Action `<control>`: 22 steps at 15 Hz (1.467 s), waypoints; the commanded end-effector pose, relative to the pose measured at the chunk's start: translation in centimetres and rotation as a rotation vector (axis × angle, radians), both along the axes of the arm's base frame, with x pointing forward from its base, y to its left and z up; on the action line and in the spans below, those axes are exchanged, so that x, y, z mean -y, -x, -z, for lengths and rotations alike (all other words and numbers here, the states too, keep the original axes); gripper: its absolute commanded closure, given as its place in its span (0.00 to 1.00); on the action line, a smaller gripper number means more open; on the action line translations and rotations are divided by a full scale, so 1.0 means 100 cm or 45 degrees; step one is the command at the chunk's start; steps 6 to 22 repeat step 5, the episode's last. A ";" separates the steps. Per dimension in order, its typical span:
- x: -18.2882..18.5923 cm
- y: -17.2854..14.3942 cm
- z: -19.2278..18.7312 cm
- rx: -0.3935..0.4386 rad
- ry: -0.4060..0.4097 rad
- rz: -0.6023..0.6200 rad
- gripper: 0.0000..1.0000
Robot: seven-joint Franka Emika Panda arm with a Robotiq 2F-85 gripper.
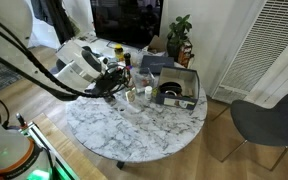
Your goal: Use the clear measuring cup to remove some contents from the clear cup.
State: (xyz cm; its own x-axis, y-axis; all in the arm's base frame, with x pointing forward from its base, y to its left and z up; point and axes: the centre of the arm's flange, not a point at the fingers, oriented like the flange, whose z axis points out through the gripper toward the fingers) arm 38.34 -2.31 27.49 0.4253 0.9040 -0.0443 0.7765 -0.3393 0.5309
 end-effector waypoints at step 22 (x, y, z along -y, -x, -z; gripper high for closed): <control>0.003 0.005 -0.001 -0.019 -0.132 -0.046 0.00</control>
